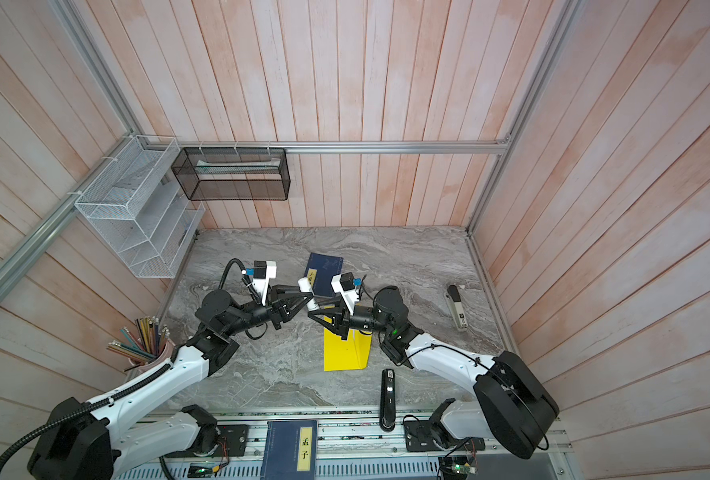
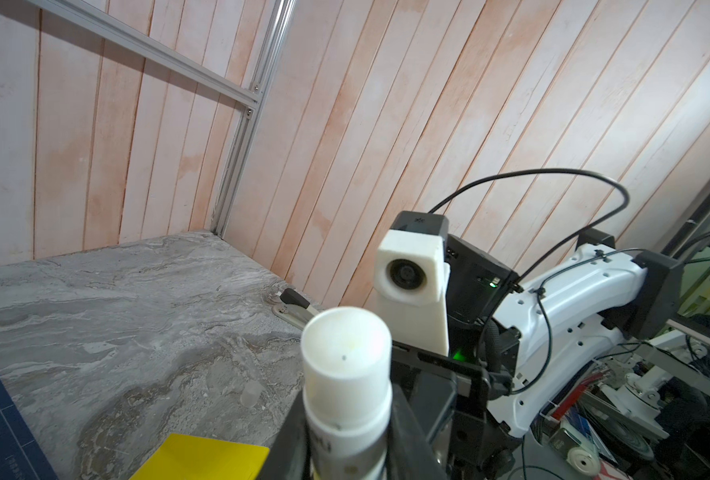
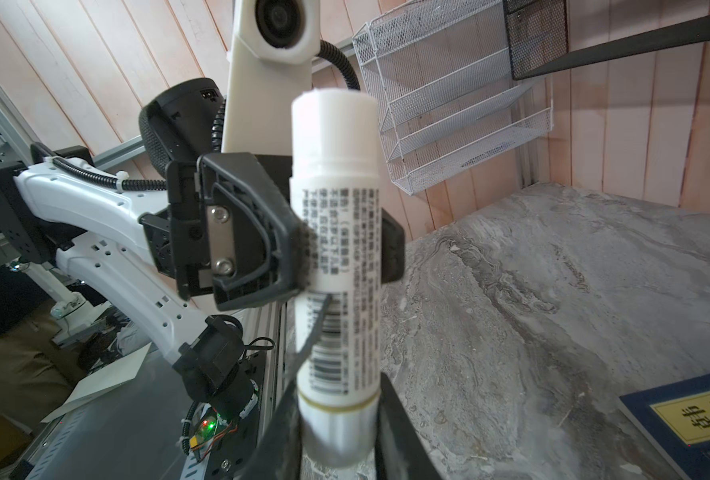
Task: Place the letter into the envelope and seal it
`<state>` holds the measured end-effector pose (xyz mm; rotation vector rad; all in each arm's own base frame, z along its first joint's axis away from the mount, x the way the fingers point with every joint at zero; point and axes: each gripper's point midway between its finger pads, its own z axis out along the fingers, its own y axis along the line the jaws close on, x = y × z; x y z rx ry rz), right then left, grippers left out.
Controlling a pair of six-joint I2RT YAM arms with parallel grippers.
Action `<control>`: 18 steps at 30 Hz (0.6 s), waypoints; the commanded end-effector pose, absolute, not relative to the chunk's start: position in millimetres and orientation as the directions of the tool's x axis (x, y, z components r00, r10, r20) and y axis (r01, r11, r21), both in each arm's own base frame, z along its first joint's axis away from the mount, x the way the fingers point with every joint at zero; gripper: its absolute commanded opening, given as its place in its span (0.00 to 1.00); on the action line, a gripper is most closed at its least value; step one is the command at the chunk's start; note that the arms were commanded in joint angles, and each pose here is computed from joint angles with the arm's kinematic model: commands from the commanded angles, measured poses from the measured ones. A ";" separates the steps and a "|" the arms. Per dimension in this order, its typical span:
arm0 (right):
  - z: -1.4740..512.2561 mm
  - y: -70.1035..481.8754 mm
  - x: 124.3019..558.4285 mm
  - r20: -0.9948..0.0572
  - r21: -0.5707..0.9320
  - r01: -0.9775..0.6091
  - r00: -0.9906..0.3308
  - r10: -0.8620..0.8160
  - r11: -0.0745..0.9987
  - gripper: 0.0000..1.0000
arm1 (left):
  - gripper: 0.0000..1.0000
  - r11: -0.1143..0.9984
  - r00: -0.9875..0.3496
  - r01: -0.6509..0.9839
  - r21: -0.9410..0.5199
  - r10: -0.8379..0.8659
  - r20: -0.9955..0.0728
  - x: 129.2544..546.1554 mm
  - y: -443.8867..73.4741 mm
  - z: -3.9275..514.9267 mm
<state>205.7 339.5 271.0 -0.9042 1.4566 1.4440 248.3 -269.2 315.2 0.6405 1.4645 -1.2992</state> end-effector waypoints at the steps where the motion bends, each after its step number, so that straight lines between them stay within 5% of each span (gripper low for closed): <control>1: 290.1 335.9 197.8 -0.948 0.304 -0.953 -0.302 0.102 0.005 0.13 | 0.00 0.354 -0.322 0.853 -0.384 -0.221 -0.920 262.1 -257.2 302.6; 8: 273.8 335.7 232.4 -0.974 0.227 -0.939 -0.222 0.046 0.257 0.54 | 0.00 0.472 -0.303 0.781 -0.410 -0.288 -0.908 280.2 -248.3 305.4; 18: 267.9 335.2 255.6 -0.998 0.045 -0.802 -0.061 -0.007 0.595 0.60 | 0.00 0.659 -0.197 0.647 -0.383 -0.341 -0.919 295.9 -239.6 315.1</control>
